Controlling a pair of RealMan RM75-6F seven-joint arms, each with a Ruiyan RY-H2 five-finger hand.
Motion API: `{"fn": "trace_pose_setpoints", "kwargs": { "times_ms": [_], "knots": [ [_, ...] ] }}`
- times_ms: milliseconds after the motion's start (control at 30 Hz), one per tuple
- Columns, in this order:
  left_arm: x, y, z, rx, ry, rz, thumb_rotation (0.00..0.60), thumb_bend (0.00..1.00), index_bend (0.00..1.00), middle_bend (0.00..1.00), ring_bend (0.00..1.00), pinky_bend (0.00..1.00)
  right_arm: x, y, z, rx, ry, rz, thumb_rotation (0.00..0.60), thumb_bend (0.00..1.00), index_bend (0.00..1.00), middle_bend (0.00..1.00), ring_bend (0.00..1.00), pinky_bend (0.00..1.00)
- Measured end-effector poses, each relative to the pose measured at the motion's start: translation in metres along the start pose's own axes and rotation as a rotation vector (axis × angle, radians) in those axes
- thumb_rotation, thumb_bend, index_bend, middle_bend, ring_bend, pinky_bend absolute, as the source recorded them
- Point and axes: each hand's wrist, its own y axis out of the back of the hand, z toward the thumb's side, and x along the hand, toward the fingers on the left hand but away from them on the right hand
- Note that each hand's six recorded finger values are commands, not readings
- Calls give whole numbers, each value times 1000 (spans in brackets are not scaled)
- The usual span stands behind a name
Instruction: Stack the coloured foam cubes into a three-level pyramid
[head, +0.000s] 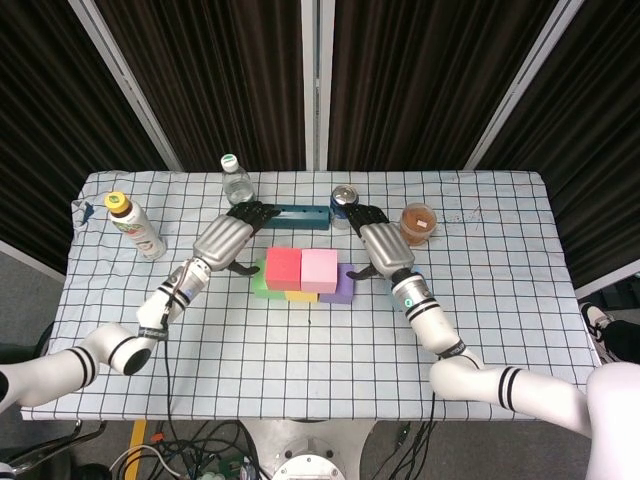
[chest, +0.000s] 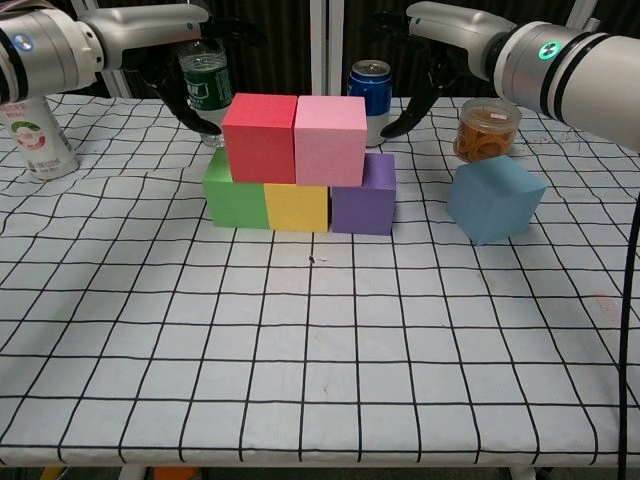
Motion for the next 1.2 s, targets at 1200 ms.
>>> {"fn": "trace_pose_setpoints", "kwargs": {
  "times_ms": [1200],
  "knots": [
    [-179, 30, -108, -124, 371, 169, 600, 130, 77, 39, 19, 88, 62, -18, -121, 245, 44, 248, 600, 0, 0, 146, 0, 0]
  ]
}}
